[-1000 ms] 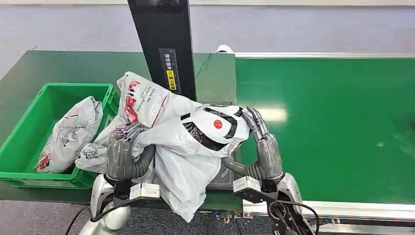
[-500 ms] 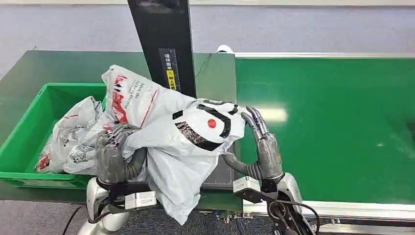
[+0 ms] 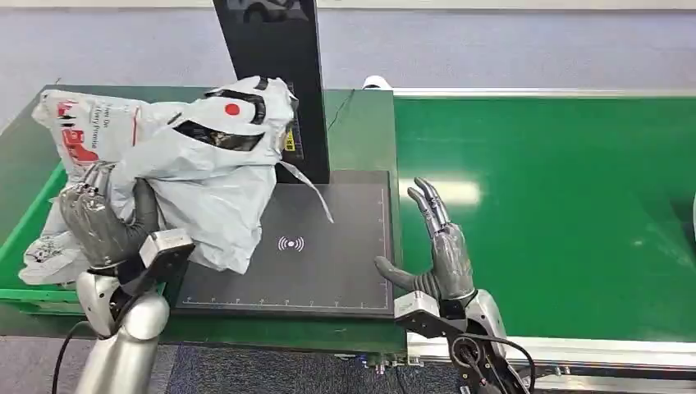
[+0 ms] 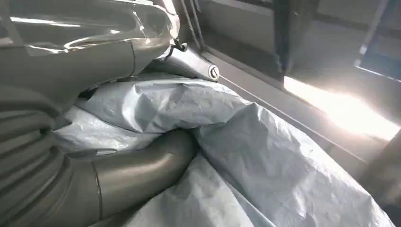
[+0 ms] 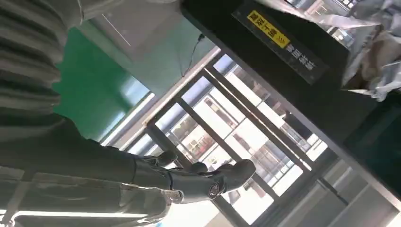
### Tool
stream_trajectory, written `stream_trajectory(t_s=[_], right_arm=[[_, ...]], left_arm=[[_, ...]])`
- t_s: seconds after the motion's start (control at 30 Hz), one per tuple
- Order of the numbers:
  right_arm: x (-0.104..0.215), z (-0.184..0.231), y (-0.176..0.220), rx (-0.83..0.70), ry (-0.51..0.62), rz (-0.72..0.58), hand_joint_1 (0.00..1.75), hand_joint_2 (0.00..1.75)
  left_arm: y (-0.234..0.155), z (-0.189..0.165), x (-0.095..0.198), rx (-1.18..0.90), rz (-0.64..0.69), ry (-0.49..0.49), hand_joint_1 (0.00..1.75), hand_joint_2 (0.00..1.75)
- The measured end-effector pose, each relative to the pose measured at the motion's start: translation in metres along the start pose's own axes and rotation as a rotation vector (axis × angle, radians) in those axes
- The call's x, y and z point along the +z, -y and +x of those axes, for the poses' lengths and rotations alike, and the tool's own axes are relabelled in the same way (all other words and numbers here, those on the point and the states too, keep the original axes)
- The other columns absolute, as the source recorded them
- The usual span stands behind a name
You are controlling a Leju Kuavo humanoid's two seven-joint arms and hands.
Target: Moved the parcel from conveyor to table for the left to box.
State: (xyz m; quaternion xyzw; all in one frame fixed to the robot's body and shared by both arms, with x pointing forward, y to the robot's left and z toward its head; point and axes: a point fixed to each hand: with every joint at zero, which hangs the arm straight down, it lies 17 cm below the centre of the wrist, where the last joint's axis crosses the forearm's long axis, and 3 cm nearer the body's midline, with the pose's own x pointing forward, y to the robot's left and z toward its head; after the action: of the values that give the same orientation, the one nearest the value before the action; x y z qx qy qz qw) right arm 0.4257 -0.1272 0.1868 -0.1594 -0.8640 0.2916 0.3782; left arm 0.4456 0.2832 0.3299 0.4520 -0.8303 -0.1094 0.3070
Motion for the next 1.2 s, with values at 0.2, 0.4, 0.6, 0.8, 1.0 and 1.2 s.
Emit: stream_trajectory(t_s=[0.2, 0.4, 0.6, 0.8, 1.0, 1.2], right_arm=[[0.003, 0.000, -0.006, -0.013, -0.009, 0.028, 0.00, 1.75], [0.005, 0.001, -0.012, -0.019, -0.013, 0.057, 0.00, 1.75], [0.009, 0.002, -0.016, -0.025, -0.015, 0.074, 0.00, 1.75], [0.008, 0.004, -0.018, -0.017, -0.008, 0.081, 0.00, 1.75], [0.008, 0.003, -0.022, -0.017, -0.015, 0.099, 0.00, 1.75], [0.004, 0.005, -0.026, -0.022, -0.012, 0.122, 0.00, 1.75]], left_arm=[[-0.005, -0.036, 0.001, -0.070, 0.005, -0.106, 1.75, 1.75], [-0.012, -0.088, 0.004, -0.105, 0.027, -0.257, 1.75, 1.75], [-0.034, -0.147, 0.016, -0.124, 0.082, -0.394, 1.75, 0.00], [-0.043, -0.171, 0.027, -0.142, 0.096, -0.447, 1.75, 0.00], [-0.007, -0.195, 0.040, -0.159, -0.064, -0.575, 1.75, 1.75], [0.056, -0.217, 0.070, -0.162, -0.355, -0.709, 1.75, 1.75]])
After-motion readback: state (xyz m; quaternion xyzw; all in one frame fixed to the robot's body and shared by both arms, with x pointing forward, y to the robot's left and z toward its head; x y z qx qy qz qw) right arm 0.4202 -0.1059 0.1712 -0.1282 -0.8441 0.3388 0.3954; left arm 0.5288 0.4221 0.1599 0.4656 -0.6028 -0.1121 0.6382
